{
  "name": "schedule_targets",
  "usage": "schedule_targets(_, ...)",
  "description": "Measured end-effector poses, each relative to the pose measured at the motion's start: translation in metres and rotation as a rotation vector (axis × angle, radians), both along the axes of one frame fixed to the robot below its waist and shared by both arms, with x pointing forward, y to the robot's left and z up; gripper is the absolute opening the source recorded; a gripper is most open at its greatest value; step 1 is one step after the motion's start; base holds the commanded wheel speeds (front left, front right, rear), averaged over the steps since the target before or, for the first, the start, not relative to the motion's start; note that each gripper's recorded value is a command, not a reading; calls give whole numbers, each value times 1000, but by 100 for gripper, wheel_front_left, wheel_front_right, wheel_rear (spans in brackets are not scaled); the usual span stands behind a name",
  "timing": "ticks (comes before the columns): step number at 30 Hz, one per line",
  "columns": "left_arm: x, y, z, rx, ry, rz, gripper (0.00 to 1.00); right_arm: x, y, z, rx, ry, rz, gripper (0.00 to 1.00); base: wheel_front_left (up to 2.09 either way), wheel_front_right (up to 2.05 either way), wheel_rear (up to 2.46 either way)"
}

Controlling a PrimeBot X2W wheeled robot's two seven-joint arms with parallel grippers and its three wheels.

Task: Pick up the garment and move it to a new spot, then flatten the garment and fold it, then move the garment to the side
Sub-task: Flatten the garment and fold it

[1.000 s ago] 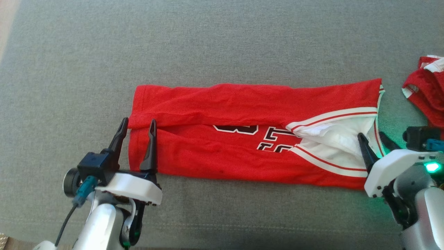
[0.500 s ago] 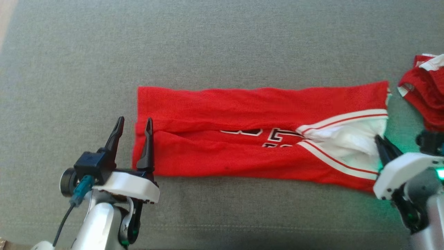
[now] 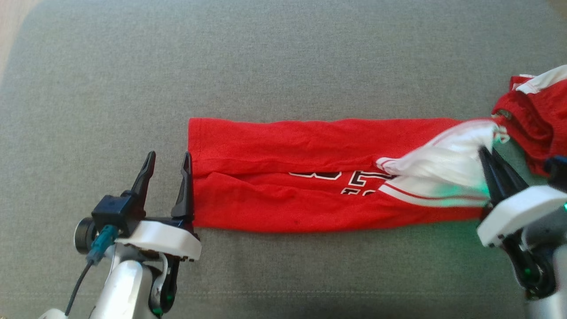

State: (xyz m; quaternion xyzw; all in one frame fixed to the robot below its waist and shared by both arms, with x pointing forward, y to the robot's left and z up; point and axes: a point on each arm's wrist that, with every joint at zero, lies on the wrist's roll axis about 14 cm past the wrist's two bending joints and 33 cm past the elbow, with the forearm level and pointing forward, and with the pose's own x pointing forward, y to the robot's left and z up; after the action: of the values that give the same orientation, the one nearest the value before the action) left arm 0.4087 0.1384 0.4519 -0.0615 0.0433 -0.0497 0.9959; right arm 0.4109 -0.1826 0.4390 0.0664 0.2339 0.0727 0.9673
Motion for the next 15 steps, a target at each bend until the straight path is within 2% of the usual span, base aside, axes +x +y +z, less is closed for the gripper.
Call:
schedule_targets(3,-1,1,2,0,-5,4,100,9,27,29,78,-82,66,0,0,0,0)
schedule_targets(6,-3,3,5,-2,-12,10,100,11,60,50,186,-109,141,0,0,0,0)
schedule_targets(12,-13,10,4,-4,-4,33,100,0,130,63,401,-52,306,0,0,0,0)
schedule_targets(15,-14,13,5,-4,-6,43,100,-5,152,65,455,-30,361,0,0,0,0)
